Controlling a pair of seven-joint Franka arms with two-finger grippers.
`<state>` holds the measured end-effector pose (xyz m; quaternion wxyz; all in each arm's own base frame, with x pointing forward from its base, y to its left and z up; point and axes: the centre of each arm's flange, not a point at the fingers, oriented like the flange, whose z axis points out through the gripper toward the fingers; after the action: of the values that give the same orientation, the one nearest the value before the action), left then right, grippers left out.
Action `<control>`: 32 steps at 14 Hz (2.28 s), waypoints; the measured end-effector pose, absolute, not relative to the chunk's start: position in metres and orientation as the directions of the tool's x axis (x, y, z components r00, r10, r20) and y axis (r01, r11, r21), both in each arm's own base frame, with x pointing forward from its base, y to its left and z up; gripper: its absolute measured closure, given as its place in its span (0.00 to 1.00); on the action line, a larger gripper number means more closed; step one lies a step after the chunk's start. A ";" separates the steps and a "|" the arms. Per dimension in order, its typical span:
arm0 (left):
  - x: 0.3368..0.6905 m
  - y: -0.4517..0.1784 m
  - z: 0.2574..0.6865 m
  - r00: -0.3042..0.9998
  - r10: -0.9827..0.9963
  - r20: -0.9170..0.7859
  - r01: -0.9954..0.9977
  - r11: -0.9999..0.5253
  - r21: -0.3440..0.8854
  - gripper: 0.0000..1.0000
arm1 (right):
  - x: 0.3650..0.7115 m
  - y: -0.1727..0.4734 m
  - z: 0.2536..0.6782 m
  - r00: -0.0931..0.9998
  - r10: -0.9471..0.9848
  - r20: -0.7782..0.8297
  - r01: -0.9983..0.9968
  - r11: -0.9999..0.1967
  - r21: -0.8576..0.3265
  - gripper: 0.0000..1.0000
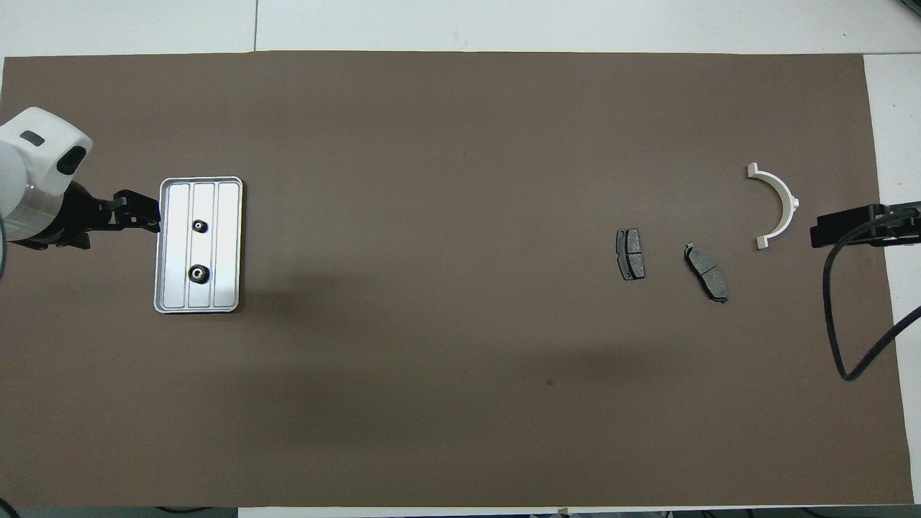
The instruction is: Pick bearing gear from pile to tray
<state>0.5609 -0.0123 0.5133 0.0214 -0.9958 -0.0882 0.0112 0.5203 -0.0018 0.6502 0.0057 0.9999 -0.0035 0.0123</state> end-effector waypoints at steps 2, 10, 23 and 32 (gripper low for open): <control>0.536 -0.014 0.548 0.983 0.181 -0.035 0.180 -0.983 -0.031 0.00 | 0.524 -0.002 0.644 1.000 -0.007 0.013 -0.007 -1.000 0.011 0.00; 0.541 -0.020 0.560 0.989 0.146 -0.011 0.146 -0.989 0.013 0.00 | 0.530 -0.002 0.635 1.000 -0.008 -0.002 -0.008 -1.000 0.011 0.00; 0.559 -0.019 0.561 0.987 0.148 -0.058 0.149 -0.989 0.022 0.00 | 0.526 -0.002 0.645 1.000 -0.007 0.023 -0.007 -1.000 0.011 0.00; 0.556 -0.018 0.568 0.988 0.147 -0.049 0.148 -0.989 0.023 0.00 | 0.527 -0.003 0.646 0.999 -0.008 0.036 -0.008 -1.000 0.011 0.00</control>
<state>0.5557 -0.0175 0.5677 -0.0134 -0.9969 -0.0741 0.0236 0.5270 -0.0025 0.6463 0.0056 0.9998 -0.0040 0.0179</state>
